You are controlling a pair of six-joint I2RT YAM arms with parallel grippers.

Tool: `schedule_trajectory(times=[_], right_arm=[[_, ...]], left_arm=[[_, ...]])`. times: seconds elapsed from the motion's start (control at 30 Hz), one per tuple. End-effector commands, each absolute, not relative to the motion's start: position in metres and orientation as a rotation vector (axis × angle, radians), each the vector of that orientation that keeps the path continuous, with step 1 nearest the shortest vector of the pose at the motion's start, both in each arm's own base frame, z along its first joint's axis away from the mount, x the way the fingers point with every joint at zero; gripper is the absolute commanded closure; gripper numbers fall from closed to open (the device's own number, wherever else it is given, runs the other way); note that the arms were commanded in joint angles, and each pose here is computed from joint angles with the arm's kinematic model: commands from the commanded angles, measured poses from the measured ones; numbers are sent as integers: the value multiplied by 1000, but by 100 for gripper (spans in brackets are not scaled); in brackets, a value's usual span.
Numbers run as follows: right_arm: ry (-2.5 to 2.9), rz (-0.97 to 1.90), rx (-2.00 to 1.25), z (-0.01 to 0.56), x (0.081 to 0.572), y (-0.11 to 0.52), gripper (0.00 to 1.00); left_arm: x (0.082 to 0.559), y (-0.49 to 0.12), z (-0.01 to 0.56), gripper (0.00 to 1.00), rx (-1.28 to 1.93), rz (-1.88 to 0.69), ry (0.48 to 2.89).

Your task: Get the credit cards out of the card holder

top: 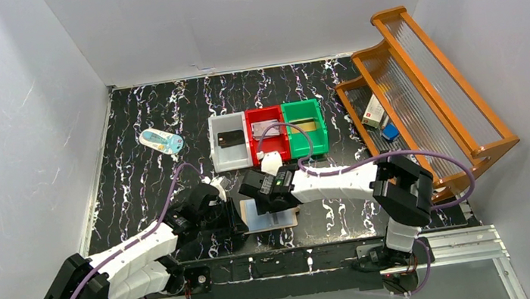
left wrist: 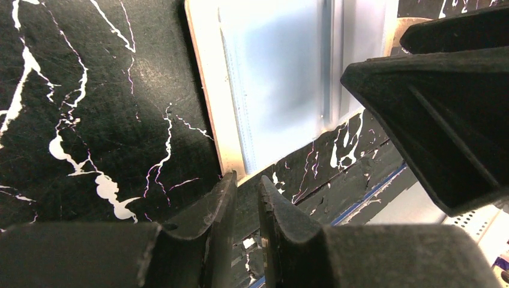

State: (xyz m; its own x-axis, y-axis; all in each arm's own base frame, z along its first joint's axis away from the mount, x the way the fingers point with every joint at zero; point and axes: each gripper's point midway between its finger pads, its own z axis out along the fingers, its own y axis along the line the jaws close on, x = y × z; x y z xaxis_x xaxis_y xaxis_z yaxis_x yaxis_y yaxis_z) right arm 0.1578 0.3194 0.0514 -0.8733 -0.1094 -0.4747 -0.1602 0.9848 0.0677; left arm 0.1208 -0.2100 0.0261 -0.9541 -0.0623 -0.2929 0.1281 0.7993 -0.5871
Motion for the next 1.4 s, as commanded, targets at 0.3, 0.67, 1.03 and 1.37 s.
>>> schedule_trajectory(times=[0.3, 0.67, 1.03, 1.37], right_arm=[[2696, 82, -188, 17, 156, 307, 29], [2707, 63, -247, 17, 153, 300, 23], [2676, 137, -246, 38, 158, 311, 25], [2641, 110, -204, 46, 164, 304, 24]], left_arm=[[118, -212, 31, 81, 88, -930, 2686], [118, -212, 30, 81, 97, -922, 2690], [118, -211, 30, 81, 103, -913, 2695], [118, -211, 30, 82, 104, -907, 2699]])
